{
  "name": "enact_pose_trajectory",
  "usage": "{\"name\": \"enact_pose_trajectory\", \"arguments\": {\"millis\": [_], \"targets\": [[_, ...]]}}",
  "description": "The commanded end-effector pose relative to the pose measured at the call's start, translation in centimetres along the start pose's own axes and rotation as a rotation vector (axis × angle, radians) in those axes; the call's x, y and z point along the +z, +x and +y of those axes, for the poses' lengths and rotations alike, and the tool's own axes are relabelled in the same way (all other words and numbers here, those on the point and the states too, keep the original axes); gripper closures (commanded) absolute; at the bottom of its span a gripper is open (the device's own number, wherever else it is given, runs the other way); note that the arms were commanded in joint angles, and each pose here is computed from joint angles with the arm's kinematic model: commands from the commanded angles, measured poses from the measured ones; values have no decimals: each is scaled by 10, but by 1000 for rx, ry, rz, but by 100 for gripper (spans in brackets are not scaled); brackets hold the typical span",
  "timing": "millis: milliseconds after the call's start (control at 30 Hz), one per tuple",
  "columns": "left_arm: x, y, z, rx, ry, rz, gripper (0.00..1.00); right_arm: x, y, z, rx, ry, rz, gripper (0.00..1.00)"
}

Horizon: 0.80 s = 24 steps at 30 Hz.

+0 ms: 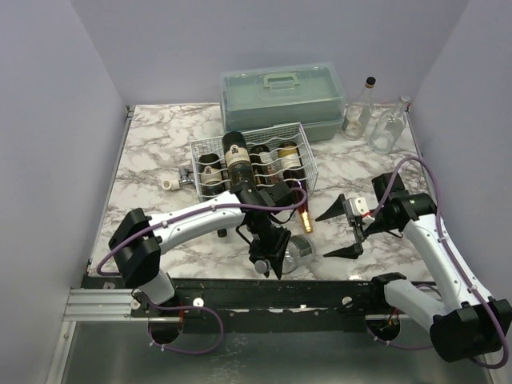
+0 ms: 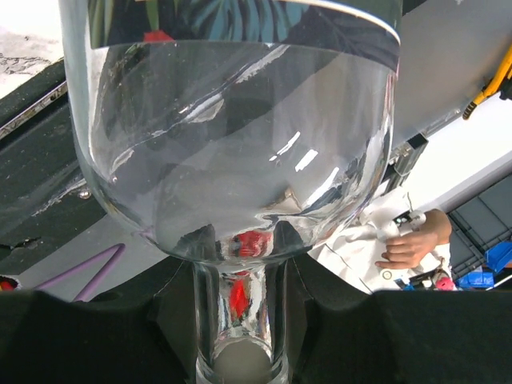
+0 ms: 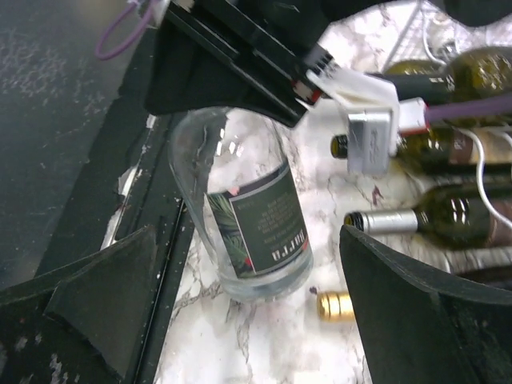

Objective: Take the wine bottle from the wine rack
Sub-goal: Place the wine bottle at the center of the board.

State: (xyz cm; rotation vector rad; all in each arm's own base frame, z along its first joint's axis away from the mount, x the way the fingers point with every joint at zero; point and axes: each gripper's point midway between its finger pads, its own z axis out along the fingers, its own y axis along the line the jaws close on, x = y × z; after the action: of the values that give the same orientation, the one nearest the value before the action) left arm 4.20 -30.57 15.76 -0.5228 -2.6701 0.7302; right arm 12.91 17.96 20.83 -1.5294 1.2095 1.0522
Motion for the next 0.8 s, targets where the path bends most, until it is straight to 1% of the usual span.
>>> {"name": "enact_pose_trajectory", "arguments": {"millis": [0,167,300,633,667,767], "targets": [[-20,-11,-42,88,153,-48,100,16,-2,-3,-34,-41,1,1],[-22,-14,-46,73,168,-42,100,44,9,1,-34,-71,40,1],[-23,-15,-46,52,177,-36,100,57,20,7,-15,-116,68,0],[-25,-22,-49,34,199,-25,97,77,47,-2,-18,-70,173,1],[-25,-23,-50,34,203,-26,93,79,50,-1,-17,-75,180,0],[-27,-25,-52,32,212,-28,86,81,57,6,-17,-96,199,1]]}}
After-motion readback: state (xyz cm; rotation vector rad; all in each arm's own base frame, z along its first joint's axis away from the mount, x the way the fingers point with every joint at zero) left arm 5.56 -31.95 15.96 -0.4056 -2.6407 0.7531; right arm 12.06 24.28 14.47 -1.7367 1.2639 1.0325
